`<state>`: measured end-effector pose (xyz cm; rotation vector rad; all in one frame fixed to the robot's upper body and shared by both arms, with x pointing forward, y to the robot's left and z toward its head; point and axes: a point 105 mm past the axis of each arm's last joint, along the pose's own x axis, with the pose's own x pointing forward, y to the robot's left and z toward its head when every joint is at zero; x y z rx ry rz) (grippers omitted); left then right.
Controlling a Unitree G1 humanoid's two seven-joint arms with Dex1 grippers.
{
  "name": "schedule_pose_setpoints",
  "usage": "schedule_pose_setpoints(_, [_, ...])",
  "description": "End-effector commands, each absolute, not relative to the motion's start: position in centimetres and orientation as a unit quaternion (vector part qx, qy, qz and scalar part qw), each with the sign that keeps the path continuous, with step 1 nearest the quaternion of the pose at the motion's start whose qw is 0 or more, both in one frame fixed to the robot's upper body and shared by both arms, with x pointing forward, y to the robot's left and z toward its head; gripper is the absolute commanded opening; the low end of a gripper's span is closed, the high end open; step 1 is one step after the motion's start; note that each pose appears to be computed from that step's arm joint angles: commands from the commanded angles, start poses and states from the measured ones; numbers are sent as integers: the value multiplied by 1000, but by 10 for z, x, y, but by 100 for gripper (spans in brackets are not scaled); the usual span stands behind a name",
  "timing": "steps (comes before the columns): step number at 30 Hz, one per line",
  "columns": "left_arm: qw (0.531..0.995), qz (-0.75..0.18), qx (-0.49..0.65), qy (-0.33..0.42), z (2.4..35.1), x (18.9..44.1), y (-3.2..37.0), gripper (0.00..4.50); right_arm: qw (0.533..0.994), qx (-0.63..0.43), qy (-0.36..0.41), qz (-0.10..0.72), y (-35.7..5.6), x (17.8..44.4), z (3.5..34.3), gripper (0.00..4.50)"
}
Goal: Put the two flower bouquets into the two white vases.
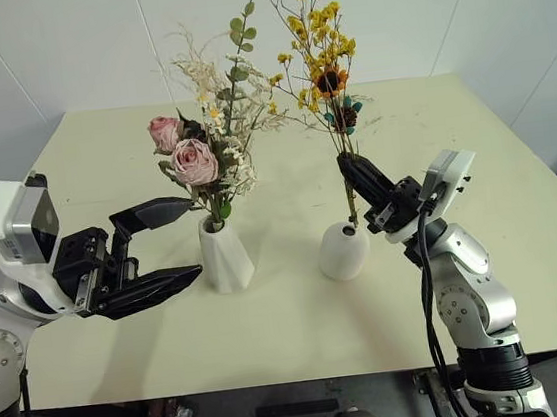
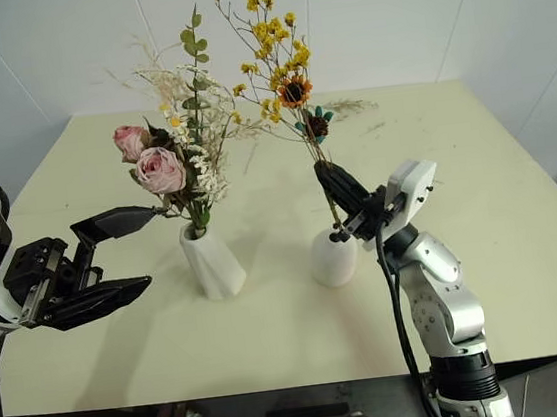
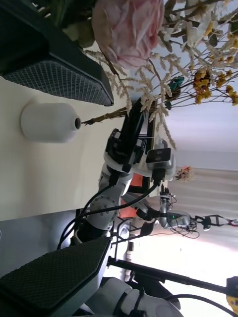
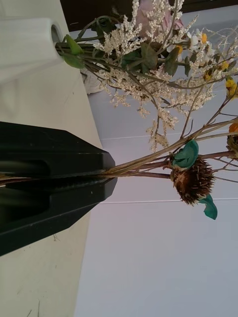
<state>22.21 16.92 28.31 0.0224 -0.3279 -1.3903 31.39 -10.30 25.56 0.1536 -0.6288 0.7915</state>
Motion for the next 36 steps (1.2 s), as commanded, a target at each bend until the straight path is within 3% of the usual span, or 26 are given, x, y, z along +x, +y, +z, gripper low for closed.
schedule_pose_setpoints(1, [751, -638, 19, -170, 290, 215, 169, 450, 871, 73, -293, 388, -98, 313, 250, 7])
schedule_pose_setpoints(36, [750, -637, 13, -176, 295, 217, 167, 450, 865, 56, -324, 380, -99, 307, 276, 7])
